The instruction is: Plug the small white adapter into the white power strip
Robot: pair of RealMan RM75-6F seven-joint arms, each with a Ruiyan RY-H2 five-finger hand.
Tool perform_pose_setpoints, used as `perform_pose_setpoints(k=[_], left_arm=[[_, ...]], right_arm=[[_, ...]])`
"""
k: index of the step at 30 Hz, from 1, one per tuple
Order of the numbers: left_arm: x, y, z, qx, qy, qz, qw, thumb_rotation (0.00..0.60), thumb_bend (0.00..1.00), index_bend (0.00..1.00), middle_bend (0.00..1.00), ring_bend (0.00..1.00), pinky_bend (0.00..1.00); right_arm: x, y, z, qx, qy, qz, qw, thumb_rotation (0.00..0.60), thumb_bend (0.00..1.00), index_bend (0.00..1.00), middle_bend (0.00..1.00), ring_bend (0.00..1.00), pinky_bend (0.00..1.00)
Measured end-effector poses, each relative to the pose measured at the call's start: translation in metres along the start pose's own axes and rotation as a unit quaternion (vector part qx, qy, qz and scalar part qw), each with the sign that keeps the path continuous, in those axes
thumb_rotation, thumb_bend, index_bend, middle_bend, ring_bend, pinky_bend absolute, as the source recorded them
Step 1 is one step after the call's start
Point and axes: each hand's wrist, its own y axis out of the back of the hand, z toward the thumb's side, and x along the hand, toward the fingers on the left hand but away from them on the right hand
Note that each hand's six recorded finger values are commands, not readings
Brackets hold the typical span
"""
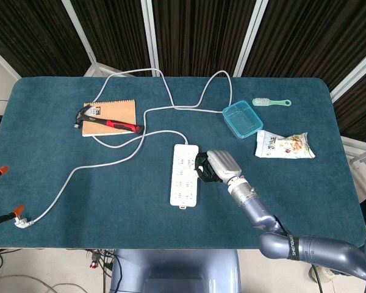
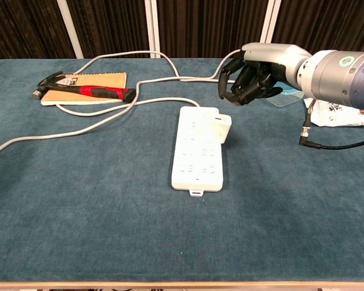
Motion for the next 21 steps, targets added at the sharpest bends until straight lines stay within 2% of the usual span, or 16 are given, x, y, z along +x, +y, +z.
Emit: perform_pose_setpoints(k=[9, 21], left_arm=[[0.0, -0.001, 0.0, 0.001, 0.0, -0.002, 1.0, 0.6, 0.07, 0.17, 0.0, 0.0, 0.0], [0.0, -0.002, 0.001, 0.002, 0.0, -0.003, 1.0, 0.6, 0.07, 0.17, 0.0, 0.0, 0.0]], right_arm=[[-0.004, -0.003, -0.007, 0.059, -0.019, 0.007, 0.998, 0.6, 0.96, 1.0, 0.85, 0.88, 1.0], [-0.003, -0.014, -0.011, 0.131, -0.04, 0.073, 0.9879, 0.6, 0.96, 1.0, 0.87, 0.88, 1.0]])
